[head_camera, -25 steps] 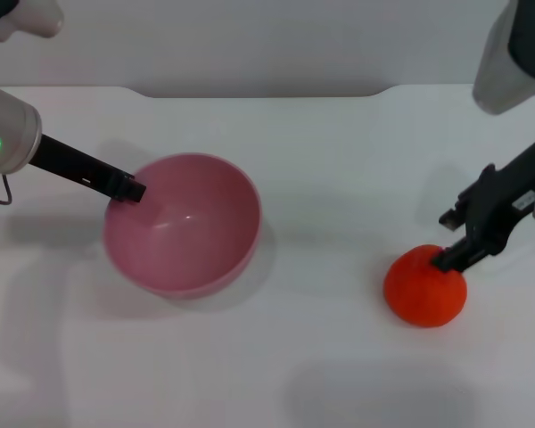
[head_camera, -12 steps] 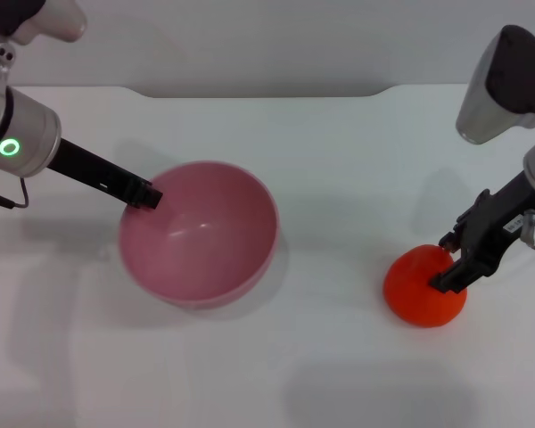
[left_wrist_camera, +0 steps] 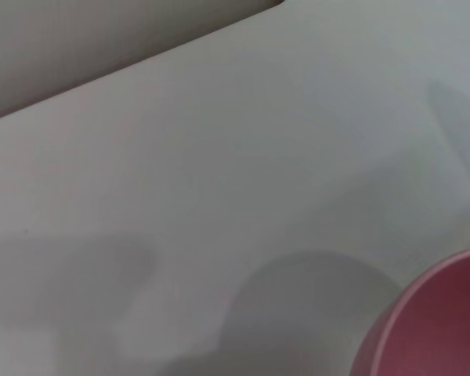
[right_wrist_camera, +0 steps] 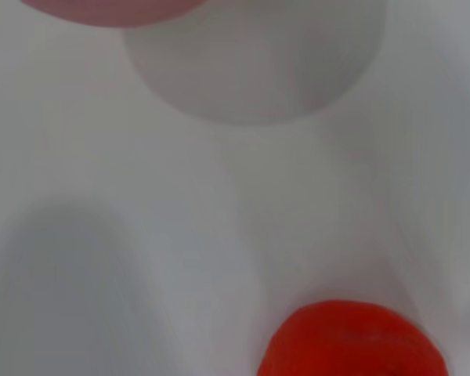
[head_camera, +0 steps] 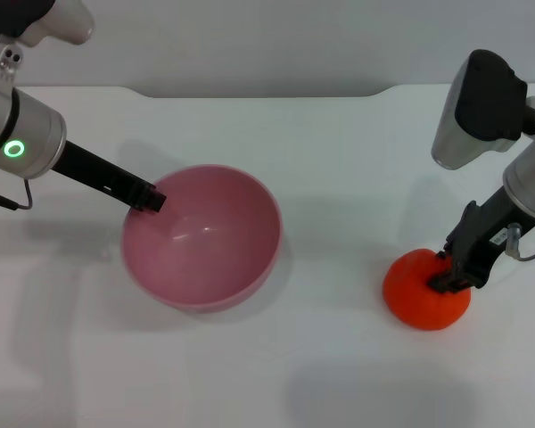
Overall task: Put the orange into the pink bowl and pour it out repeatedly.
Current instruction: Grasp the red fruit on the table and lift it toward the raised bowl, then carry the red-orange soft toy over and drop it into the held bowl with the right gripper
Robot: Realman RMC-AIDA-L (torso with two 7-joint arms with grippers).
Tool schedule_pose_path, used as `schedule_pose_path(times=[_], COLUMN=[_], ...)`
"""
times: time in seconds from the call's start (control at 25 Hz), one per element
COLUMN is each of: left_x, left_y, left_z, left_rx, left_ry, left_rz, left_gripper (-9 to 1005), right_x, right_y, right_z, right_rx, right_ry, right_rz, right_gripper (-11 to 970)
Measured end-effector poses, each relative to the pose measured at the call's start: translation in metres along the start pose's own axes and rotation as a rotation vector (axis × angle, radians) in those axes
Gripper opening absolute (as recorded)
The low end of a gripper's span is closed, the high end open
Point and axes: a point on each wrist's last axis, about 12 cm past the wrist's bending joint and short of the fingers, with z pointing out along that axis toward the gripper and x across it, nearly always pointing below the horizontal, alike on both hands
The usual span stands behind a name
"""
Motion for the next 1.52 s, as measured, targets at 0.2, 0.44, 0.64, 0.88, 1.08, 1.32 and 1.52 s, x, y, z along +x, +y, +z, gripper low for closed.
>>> schedule_pose_path(times=[0.2,0.44,0.64,0.88,1.08,1.32,1.52], left_x=[0.000,0.000,-0.002,-0.004,-0.006,-0.012,-0.015], left_y=[0.001,0.001,0.001,-0.001,-0.006,-0.010,-0.012], left_z=[-0.001,-0.001,-0.002,-0.001,0.002,0.003,0.003], left_rx=[-0.002,-0.003,-0.004,-0.001,0.003,0.011,0.012], left_ry=[0.000,0.000,0.001,0.003,0.017,0.007,0.003], left_rz=[0.004,0.003,0.004,0.018,0.040,0.051,0.061], left_gripper=[45,45,45,45,45,45,45], right_x=[-0.001,-0.008,-0.021,-0.048,-0.067,-0.087,-0.098], right_y=[0.000,-0.001,0.002,0.027,0.051,0.067,0.072], right_z=[-0.001,-0.016,-0.065,-0.115,-0.127,-0.104,-0.086], right_rx=[0.006,0.048,0.152,0.276,0.239,0.166,0.123], right_ry=[-0.001,-0.059,-0.248,-0.439,-0.579,-0.577,-0.535], right_rz=[-0.005,-0.013,-0.038,-0.164,-0.305,-0.401,-0.430], right_gripper=[291,225,182,150,140,136,135])
